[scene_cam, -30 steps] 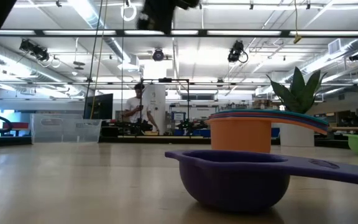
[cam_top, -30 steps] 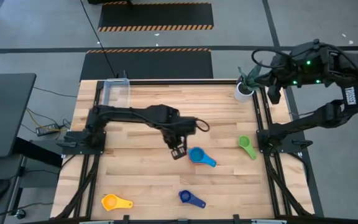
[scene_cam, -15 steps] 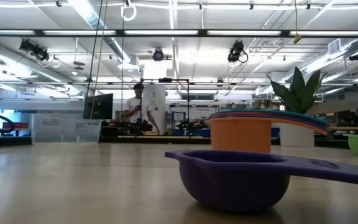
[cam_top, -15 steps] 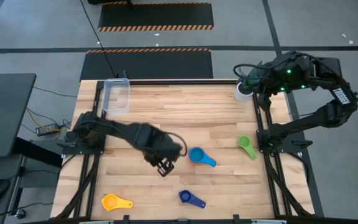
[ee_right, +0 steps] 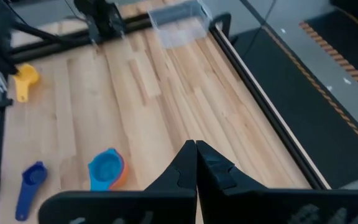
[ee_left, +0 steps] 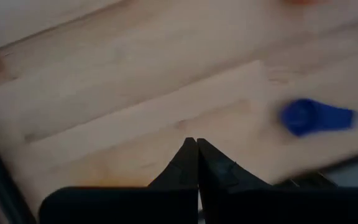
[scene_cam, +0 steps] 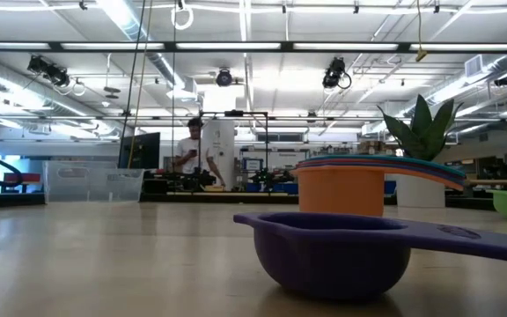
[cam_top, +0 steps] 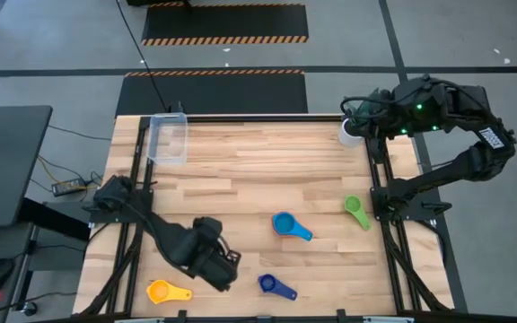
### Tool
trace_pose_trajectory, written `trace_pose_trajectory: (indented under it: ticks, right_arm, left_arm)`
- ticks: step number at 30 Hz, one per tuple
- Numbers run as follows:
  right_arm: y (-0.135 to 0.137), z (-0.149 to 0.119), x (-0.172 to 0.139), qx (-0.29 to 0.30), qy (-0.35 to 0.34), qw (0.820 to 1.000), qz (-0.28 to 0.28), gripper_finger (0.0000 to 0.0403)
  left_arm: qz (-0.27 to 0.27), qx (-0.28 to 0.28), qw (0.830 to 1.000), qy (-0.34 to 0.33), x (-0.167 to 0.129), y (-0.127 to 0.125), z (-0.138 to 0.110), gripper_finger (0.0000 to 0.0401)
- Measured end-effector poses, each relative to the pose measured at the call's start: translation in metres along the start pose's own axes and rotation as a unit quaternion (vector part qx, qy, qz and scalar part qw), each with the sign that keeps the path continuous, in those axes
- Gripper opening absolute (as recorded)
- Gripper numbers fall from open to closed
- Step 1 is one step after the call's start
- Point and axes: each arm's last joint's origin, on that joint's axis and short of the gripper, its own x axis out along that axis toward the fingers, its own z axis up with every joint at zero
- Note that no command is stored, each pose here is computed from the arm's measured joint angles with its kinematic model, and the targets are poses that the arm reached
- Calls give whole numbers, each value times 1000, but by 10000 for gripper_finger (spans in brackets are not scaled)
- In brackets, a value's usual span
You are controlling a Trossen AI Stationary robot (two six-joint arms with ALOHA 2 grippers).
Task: Nest measuring cups in basket
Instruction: Stack the yellow measuring cup on top of the light blue measuring cup
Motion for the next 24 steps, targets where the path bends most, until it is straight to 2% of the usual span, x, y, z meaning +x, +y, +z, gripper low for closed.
trace_pose_trajectory:
  ticks: [6, 13, 24]
  right_arm:
    - [5, 3, 0, 12, -16, 1000, 17, 0]
    - [10, 7, 2, 43, -31, 998, 32, 0]
    - [19, 17, 17, 60, -33, 996, 48, 1]
  left_arm:
    - [101, -27, 993, 47, 35, 20, -28, 0]
    - [165, -48, 982, 83, 45, 40, -61, 0]
    - [155, 29, 984, 84, 37, 65, -108, 17]
